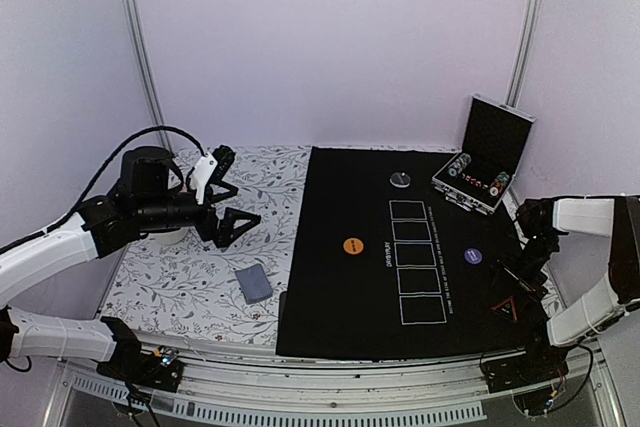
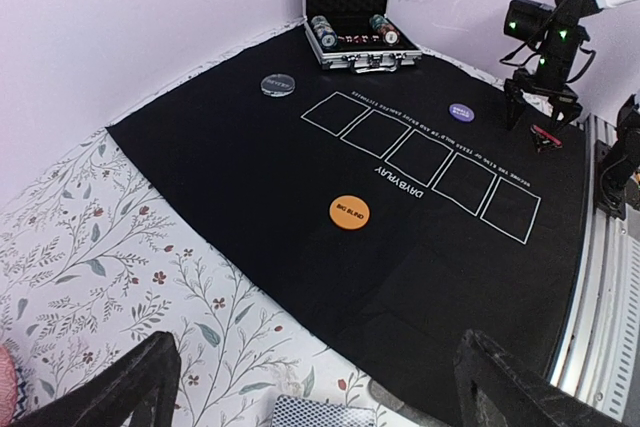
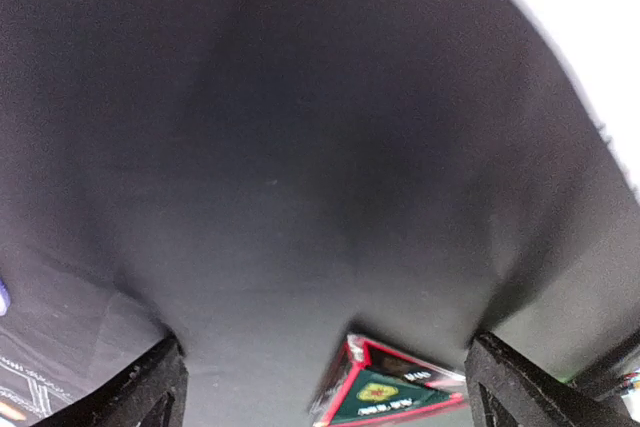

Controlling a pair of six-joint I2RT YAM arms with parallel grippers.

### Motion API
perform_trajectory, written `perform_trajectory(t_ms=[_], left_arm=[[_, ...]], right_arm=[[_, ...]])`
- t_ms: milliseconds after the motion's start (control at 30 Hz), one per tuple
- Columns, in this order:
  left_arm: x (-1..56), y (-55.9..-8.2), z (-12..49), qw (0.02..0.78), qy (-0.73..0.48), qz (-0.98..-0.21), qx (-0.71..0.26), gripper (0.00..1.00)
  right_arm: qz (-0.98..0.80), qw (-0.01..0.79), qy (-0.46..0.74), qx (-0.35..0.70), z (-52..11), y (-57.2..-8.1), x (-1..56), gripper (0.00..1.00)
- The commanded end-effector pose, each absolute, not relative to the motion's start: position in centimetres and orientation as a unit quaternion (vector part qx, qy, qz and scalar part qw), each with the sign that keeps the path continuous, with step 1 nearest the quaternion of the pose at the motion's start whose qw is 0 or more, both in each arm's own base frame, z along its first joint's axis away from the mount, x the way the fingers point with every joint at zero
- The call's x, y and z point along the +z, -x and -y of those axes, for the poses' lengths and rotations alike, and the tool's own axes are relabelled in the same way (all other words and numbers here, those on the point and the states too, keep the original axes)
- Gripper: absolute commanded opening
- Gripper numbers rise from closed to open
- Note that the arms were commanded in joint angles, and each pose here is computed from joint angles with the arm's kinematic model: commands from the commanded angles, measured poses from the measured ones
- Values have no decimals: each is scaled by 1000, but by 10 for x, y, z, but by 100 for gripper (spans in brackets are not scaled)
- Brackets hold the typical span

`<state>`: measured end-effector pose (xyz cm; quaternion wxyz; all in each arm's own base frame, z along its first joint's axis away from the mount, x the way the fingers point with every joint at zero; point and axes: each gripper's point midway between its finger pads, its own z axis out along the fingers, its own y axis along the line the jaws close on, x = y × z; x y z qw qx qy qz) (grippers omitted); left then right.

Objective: Distribute texas hold em gaming equipment
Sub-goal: Move the all-in button to the poker table mat.

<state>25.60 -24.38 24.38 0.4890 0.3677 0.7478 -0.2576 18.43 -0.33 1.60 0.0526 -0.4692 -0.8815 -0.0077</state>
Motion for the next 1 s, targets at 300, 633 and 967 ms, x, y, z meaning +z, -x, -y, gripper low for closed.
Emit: perform_trajectory(t_ms=[300,633,967], left_arm=[[242,-250,249,488,-380,-741,-261,98],[242,-250,249,487,-380,-741,-262,98],[243,-249,249,488,-380,-740,-265,98]], right_arm=[[861,61,489,-123,-38,-166,5,99],[884,79,437,-143,-80,-168,11,99],[920,93,380,-29,-81,-168,15,99]])
